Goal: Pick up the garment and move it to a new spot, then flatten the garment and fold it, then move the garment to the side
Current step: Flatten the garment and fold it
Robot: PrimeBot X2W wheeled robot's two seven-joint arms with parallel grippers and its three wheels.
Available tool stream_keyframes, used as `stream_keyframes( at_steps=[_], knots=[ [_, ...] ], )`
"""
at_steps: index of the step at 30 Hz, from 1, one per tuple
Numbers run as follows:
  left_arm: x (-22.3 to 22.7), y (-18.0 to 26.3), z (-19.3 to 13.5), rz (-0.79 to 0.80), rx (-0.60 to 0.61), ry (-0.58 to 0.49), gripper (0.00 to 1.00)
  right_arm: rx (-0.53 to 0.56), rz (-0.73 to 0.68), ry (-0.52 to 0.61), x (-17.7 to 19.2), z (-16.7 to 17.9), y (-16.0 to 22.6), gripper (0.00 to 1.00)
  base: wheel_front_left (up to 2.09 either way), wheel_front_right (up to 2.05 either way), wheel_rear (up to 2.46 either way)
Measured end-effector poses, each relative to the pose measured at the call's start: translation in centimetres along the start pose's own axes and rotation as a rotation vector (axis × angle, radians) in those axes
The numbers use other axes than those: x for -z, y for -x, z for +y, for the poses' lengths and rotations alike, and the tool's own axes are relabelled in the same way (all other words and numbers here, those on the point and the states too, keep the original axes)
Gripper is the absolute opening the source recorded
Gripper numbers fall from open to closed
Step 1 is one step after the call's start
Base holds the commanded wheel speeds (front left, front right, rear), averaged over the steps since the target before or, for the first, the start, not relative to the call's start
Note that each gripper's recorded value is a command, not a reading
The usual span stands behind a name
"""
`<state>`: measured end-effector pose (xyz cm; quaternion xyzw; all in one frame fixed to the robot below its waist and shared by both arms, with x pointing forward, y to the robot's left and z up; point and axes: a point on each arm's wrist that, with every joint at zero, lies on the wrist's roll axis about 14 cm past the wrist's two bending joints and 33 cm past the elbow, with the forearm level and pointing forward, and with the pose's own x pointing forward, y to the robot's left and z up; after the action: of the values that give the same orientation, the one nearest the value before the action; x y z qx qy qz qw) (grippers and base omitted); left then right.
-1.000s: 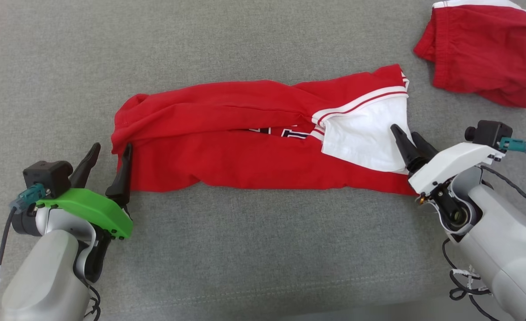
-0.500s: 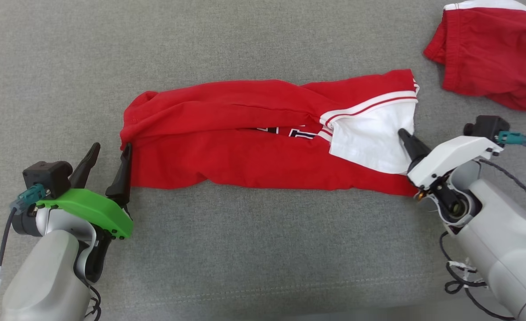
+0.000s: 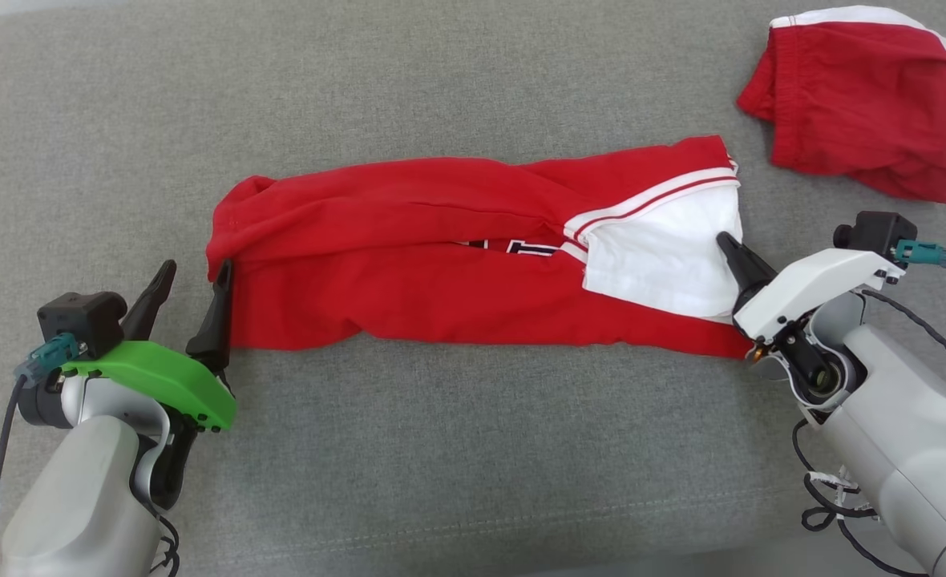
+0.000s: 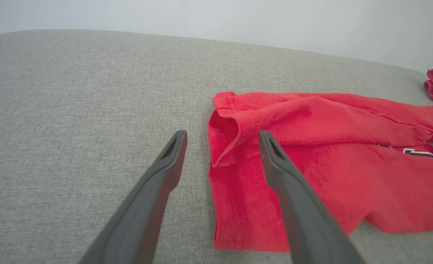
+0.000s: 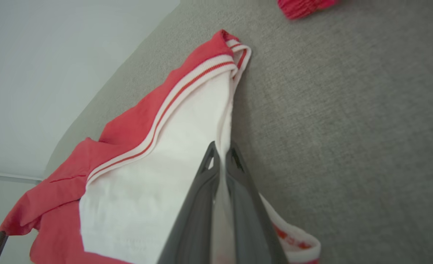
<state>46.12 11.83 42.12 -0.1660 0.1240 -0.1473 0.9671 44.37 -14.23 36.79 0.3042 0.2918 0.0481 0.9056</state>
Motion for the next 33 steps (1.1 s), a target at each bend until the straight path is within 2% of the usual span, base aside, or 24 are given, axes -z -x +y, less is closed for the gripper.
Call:
stream_keyframes(
  at_steps=[19,23,33],
  knots=[
    [-0.5,-0.5,-1.4,-0.010,0.038,-0.006,1.00,0.042,-0.110,0.061,-3.0,-2.5,1.8,0.00,0.00,0.00,0.00],
    [-0.6,-0.5,-1.6,-0.012,0.044,-0.008,1.00,0.059,-0.120,0.103,-3.5,-3.2,2.3,0.00,0.00,0.00,0.00],
    [-0.3,0.1,-2.7,-0.006,0.067,-0.012,1.00,0.058,-0.161,0.138,-4.6,-3.1,3.1,0.00,0.00,0.00,0.00]
  ],
)
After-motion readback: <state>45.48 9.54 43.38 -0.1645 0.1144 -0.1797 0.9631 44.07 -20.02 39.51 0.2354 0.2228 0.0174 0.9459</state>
